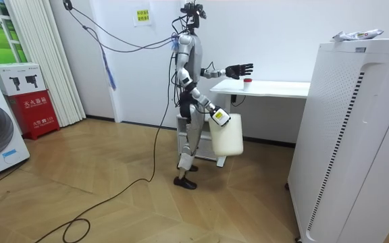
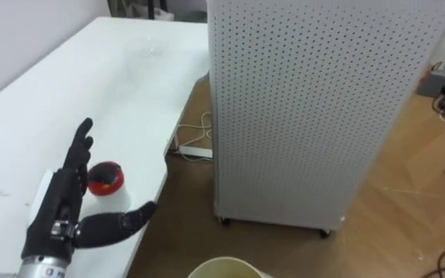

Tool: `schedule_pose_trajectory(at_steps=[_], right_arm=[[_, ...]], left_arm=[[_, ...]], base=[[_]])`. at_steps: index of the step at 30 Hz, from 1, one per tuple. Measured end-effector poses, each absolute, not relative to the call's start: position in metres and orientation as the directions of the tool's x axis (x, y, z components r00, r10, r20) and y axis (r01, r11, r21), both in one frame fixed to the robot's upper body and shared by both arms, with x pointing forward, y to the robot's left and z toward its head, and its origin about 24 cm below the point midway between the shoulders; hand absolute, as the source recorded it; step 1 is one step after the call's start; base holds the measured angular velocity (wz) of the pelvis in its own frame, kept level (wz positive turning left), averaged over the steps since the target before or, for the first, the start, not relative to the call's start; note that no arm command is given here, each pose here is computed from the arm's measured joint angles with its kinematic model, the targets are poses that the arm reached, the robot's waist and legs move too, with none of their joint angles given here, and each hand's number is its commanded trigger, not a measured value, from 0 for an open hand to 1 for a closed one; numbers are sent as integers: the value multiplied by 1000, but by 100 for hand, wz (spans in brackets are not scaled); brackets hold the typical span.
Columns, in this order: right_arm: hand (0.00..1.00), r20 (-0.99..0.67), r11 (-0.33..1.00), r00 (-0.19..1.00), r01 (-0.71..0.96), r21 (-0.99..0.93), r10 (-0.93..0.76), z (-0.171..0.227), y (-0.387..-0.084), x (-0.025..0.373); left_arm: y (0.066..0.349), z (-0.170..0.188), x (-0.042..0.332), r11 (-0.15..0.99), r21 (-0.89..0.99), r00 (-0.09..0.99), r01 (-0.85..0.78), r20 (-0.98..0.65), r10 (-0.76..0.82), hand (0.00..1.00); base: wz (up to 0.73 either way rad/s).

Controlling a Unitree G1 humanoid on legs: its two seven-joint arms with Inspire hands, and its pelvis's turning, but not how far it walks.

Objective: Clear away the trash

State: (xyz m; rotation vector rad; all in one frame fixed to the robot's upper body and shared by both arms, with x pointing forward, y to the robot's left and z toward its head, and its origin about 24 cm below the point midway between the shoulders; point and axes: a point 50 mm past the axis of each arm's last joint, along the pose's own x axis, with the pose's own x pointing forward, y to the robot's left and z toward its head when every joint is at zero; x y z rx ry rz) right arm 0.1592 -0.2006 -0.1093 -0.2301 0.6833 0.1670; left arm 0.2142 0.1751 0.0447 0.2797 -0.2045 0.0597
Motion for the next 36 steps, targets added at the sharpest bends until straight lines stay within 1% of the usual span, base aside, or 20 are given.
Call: schedule_pose_trajectory(at_steps=[10,12,14,18,22,27,36], right_arm=[[100,-638,952,760,-272,-141,123,-108,-197,163],[100,-640,955,758,-269,-128,128,-110,-193,161],[100,-645,960,758,-241,-145,92,-110,-203,160],[100,-652,945,750,-283,-162,113,-111,-199,152],[100,-649,945,751,-286,-160,118,-110,-200,150],[100,-652,942,746,-302,-146,138,-110,-199,150],[100,-648,945,750,-293,-148,132,-109,-200,152]], left_arm=[[176,44,214,958,272,978,-89,207,32,0],[175,45,214,960,266,977,-86,211,29,0],[169,51,217,964,256,971,-75,240,12,0],[181,52,216,947,282,964,-152,252,80,0],[185,52,215,944,275,961,-181,255,109,0],[185,50,215,947,265,962,-179,247,113,0],[189,31,213,955,259,983,-142,153,104,0]], base=[[14],[56],[56],[-6],[-1],[-6],[-8]])
